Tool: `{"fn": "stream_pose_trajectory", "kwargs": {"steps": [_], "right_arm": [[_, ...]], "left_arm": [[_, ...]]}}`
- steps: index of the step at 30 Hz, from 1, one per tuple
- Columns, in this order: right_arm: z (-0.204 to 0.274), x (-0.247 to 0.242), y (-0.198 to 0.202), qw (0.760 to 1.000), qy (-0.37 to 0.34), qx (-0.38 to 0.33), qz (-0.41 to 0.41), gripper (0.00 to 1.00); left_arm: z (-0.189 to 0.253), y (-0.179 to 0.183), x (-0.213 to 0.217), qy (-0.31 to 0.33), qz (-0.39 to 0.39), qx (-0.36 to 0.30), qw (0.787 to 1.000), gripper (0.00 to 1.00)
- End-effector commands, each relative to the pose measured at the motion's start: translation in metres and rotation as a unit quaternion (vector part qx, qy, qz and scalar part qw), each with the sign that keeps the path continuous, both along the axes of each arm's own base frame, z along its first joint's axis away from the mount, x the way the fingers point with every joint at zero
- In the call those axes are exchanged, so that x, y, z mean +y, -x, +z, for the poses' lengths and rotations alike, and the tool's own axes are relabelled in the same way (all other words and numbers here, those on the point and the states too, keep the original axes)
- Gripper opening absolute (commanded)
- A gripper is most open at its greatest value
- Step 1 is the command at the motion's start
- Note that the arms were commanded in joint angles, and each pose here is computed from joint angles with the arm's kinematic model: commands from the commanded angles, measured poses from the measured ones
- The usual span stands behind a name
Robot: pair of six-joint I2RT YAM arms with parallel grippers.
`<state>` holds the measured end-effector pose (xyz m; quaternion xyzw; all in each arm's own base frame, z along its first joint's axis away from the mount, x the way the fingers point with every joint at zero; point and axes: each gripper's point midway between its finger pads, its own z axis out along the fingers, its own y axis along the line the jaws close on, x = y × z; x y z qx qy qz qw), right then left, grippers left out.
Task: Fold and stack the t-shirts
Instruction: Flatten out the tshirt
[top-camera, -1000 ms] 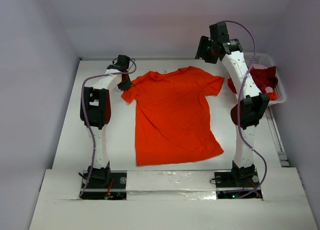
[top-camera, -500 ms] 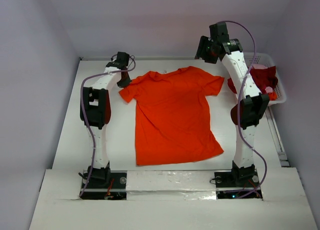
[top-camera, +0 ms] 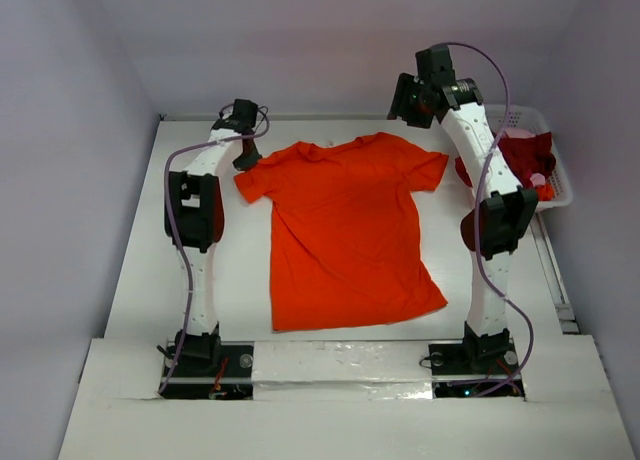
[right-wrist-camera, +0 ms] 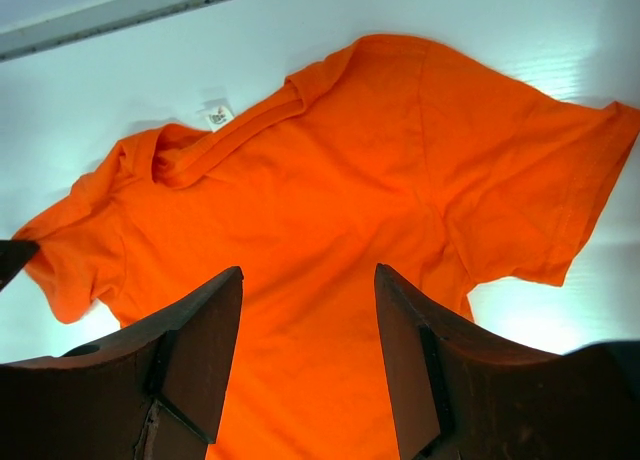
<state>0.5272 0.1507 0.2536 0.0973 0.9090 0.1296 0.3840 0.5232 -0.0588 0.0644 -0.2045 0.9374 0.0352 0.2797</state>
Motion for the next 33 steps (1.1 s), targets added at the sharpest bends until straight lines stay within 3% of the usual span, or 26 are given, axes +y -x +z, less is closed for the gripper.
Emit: {"fn": "stream_pose_trajectory", "kwargs": {"steps": [1, 9, 33], "right_arm": [[0.045, 0.013, 0.013, 0.998, -0.019, -0.051, 0.016, 0.61], [0.065, 0.019, 0.031, 0.997, -0.025, -0.068, 0.026, 0.61], [0.056, 0.034, 0.038, 0.997, -0.019, -0.063, 0.042, 0.61]], "left_arm": [[0.011, -0.006, 0.012, -0.007, 0.022, -0.009, 1.000, 0.00], [0.011, -0.019, 0.019, -0.003, 0.036, -0.017, 0.999, 0.00], [0.013, -0.032, 0.045, -0.015, 0.071, -0.031, 0.997, 0.00]]}}
